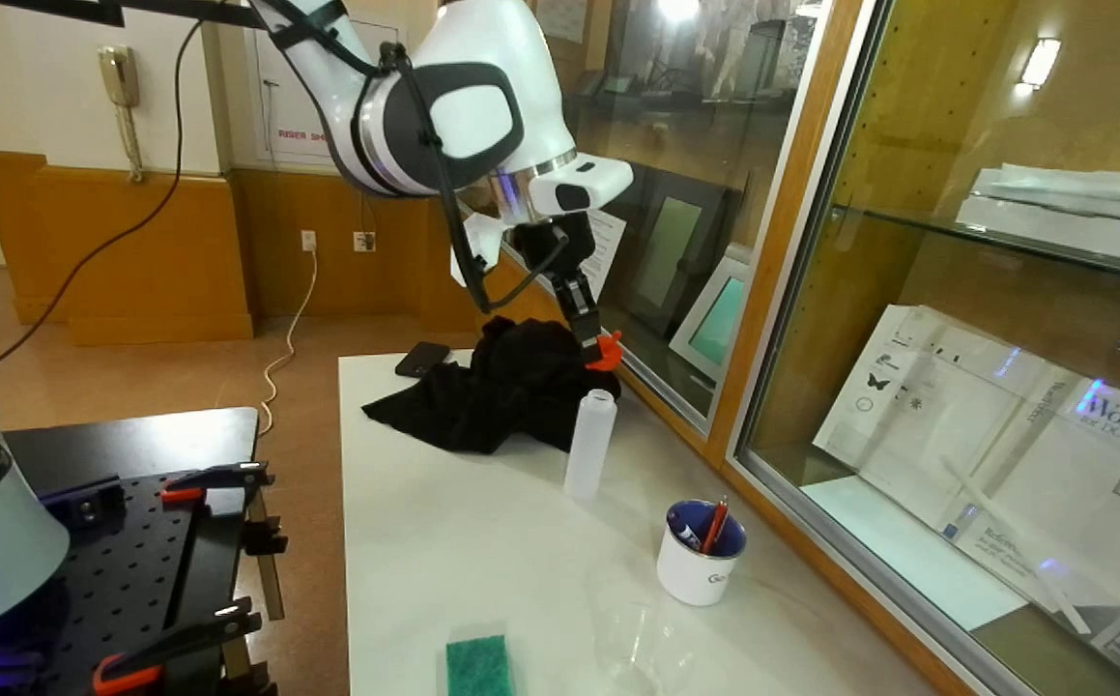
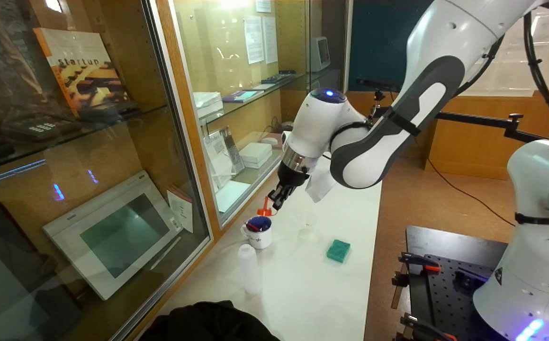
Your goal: Uncover the bottle and put the lid on the table
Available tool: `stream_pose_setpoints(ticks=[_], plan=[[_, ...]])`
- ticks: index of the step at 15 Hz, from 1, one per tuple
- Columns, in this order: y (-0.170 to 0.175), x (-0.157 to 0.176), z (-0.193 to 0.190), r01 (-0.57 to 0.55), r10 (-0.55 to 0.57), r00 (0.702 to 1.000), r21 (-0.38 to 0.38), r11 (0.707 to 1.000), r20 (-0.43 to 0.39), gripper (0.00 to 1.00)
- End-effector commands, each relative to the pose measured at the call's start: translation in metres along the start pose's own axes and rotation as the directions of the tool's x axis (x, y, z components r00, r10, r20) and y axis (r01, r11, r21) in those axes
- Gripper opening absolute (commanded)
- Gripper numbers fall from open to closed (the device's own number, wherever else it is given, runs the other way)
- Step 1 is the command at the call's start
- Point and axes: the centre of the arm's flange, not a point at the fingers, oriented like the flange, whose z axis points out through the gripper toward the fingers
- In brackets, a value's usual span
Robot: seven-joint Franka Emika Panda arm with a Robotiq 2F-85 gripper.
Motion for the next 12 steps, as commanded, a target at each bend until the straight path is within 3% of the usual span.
stream_pose_setpoints(ticks=[1,8,12], plan=[[-0.006,-0.028,-0.034,-0.010,0.017,0.998,-0.095,0.995,0.066,0.01],[-0.032,-0.073,-0.012,-0.097,0.118,0.991,-0.277,0.956,0.063,0.01],[-0.033,-0.091,0.020,-0.209,0.234,0.972,-0.381,0.901,0.019,0.01]])
